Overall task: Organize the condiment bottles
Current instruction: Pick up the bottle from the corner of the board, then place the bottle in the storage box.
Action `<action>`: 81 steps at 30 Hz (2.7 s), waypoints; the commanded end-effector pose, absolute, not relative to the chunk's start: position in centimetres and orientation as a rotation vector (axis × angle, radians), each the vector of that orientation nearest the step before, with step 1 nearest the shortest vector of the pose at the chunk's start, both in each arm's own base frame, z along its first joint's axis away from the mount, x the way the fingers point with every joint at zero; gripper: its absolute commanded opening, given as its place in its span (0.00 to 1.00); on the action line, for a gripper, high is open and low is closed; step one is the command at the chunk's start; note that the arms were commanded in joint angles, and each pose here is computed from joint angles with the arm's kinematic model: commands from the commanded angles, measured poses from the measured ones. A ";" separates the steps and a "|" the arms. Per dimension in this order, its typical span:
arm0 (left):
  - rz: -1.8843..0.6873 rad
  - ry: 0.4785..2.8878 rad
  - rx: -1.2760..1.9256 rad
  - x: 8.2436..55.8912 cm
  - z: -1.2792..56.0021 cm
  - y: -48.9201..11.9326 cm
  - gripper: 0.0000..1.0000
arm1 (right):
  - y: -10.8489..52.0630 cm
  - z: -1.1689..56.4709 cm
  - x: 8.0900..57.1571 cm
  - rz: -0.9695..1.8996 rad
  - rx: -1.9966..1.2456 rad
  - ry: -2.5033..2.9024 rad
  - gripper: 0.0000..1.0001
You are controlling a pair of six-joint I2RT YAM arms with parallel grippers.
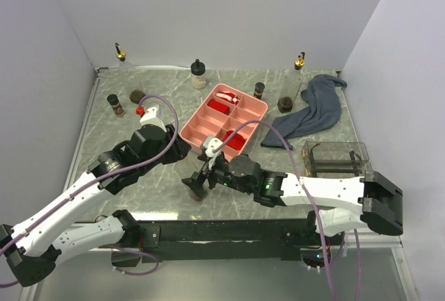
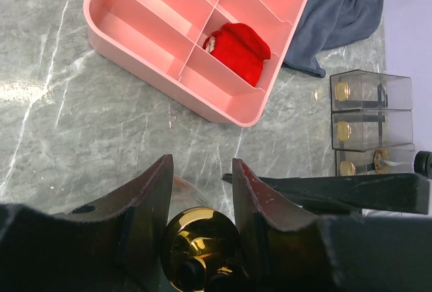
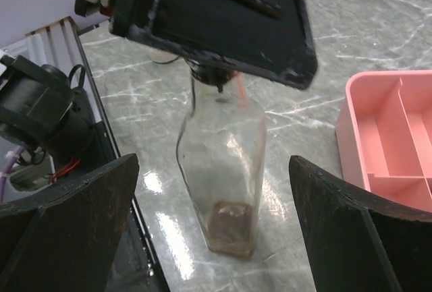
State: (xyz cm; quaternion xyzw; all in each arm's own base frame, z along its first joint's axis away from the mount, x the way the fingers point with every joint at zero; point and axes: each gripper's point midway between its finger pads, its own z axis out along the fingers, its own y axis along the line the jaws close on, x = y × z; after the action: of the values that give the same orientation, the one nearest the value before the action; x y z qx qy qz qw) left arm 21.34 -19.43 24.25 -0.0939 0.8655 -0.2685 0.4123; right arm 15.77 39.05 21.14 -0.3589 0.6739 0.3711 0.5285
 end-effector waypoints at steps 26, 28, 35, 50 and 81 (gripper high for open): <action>-0.838 2.062 -0.269 20.9 29.3 -20.2 0.91 | 41.3 22.4 17.9 0.767 -0.696 1.528 0.00; -0.829 2.026 -0.281 21.3 31.0 -19.8 0.99 | 40.9 23.0 17.8 0.781 -0.673 1.521 0.00; -0.743 1.884 -0.294 22.5 37.1 -17.6 0.97 | 39.2 22.4 17.3 0.784 -0.668 1.549 0.00; -0.646 1.556 -0.239 20.7 39.1 -11.1 0.97 | 29.8 29.0 19.1 0.657 -0.304 1.624 0.00; -0.425 1.750 -0.034 21.1 28.7 -11.4 0.97 | -10.1 34.8 26.3 -0.650 1.135 1.164 0.00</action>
State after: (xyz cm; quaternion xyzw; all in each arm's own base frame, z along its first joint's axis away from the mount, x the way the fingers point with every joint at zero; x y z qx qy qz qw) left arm 21.46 -11.21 27.58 -0.0248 0.7728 -0.1698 0.6110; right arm 28.53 -4.77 32.58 0.3835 0.6170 -0.2501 0.6401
